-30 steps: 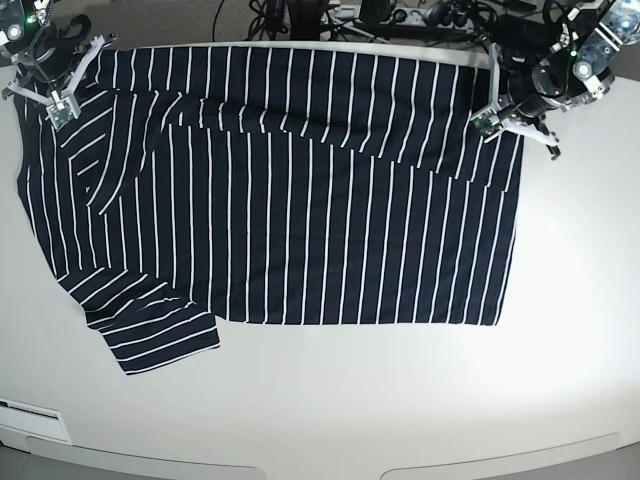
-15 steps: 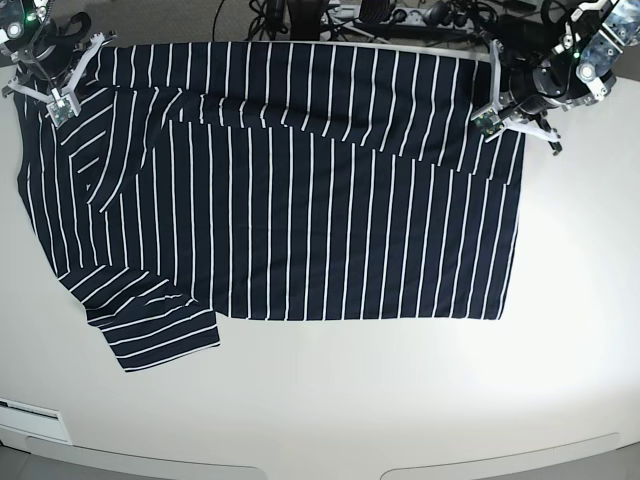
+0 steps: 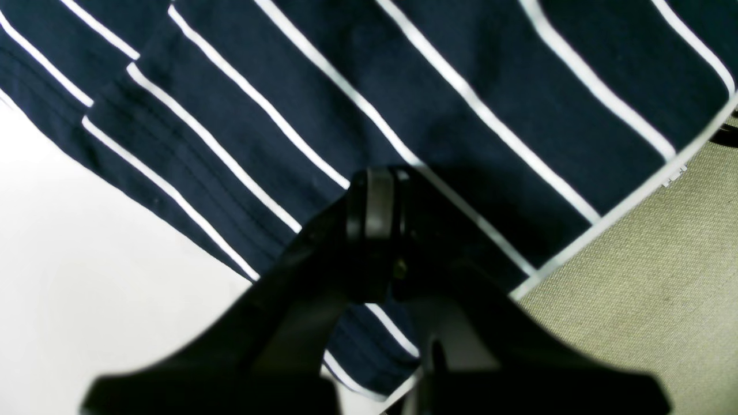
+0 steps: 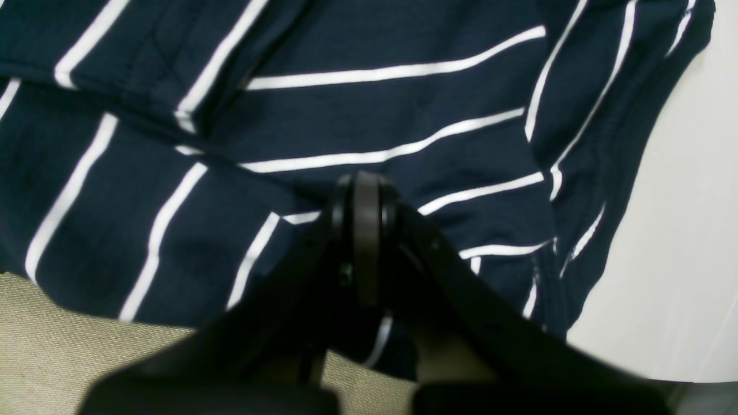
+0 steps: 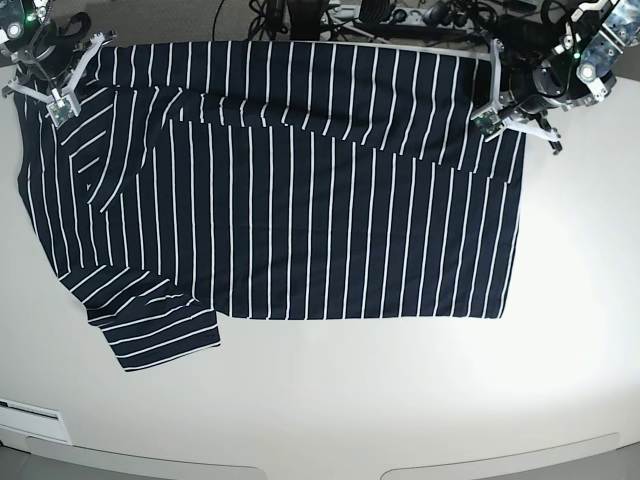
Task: Fold the T-shirt properly
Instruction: 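Pull the shirt with both grippers to straighten it on the table, then move the left gripper to the shirt's side edge near the hem and grasp, then move the right gripper to the opposite side edge near the hem and grasp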
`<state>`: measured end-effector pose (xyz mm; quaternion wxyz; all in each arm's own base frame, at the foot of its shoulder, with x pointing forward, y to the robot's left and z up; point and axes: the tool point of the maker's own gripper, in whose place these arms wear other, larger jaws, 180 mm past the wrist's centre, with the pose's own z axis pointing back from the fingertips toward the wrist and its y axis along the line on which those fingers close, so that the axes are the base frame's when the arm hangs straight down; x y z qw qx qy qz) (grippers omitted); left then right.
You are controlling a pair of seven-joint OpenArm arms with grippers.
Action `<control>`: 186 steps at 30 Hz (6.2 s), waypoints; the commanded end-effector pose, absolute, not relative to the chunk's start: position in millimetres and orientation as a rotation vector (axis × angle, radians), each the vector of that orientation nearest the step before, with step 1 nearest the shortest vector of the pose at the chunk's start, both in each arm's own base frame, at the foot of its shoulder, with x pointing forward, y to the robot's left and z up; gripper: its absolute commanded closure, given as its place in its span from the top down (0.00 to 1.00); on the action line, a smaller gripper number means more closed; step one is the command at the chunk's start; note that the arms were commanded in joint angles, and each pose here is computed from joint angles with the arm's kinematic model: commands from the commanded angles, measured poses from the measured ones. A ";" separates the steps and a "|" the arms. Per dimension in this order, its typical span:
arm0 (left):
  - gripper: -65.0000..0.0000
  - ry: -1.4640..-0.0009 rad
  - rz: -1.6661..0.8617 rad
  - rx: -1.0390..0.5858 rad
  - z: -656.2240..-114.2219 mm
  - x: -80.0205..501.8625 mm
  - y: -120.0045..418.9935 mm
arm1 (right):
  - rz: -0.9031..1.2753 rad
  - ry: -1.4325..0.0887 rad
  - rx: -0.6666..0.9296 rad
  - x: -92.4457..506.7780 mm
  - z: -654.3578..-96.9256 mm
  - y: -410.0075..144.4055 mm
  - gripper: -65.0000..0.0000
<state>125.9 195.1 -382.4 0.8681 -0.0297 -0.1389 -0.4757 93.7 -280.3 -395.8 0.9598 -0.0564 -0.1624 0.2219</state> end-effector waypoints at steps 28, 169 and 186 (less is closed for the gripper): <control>0.33 -0.307 -1.032 0.202 -364.3 142.3 219.4 | 0.425 -0.337 -0.245 134.5 -379.1 -298.4 0.44; 0.00 -0.588 -0.017 -0.725 -319.1 387.0 267.4 | 0.075 -1.003 0.311 448.6 -292.3 -299.9 0.44; 0.00 -0.587 -0.017 -0.725 -319.3 386.8 267.5 | 0.046 -1.023 0.214 462.5 -299.7 -300.6 0.47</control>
